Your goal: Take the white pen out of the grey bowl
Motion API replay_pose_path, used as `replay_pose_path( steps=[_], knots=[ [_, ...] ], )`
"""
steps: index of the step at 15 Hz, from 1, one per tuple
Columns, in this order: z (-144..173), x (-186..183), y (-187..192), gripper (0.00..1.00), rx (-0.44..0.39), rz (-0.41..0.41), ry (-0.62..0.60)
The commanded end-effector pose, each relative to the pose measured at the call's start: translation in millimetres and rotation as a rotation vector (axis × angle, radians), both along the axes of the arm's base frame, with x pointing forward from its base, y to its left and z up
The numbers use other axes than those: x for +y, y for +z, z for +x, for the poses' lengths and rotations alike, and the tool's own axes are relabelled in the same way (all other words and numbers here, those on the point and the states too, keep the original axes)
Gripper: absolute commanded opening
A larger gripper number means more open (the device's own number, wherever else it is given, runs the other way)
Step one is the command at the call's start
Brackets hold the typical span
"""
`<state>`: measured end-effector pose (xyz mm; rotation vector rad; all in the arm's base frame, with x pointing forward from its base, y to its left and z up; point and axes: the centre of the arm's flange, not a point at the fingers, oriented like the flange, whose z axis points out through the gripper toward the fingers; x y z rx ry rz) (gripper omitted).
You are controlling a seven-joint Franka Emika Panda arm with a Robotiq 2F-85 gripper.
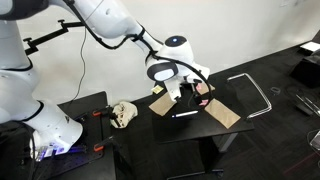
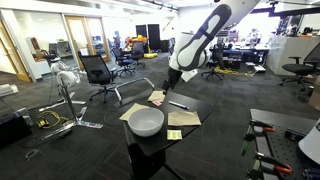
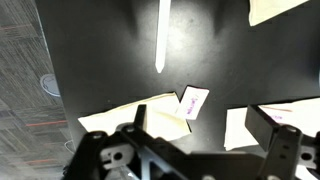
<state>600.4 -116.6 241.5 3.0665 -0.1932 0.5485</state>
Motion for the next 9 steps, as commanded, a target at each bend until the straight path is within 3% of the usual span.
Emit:
replay_pose_path(
  steps=[1,9],
  knots=[
    [-35.6,20.1,48.8,1.0,-0.042,-0.034,-0.011],
    [-80.4,49.4,110.8,1.0,-0.101,-0.102,-0.023]
  ],
)
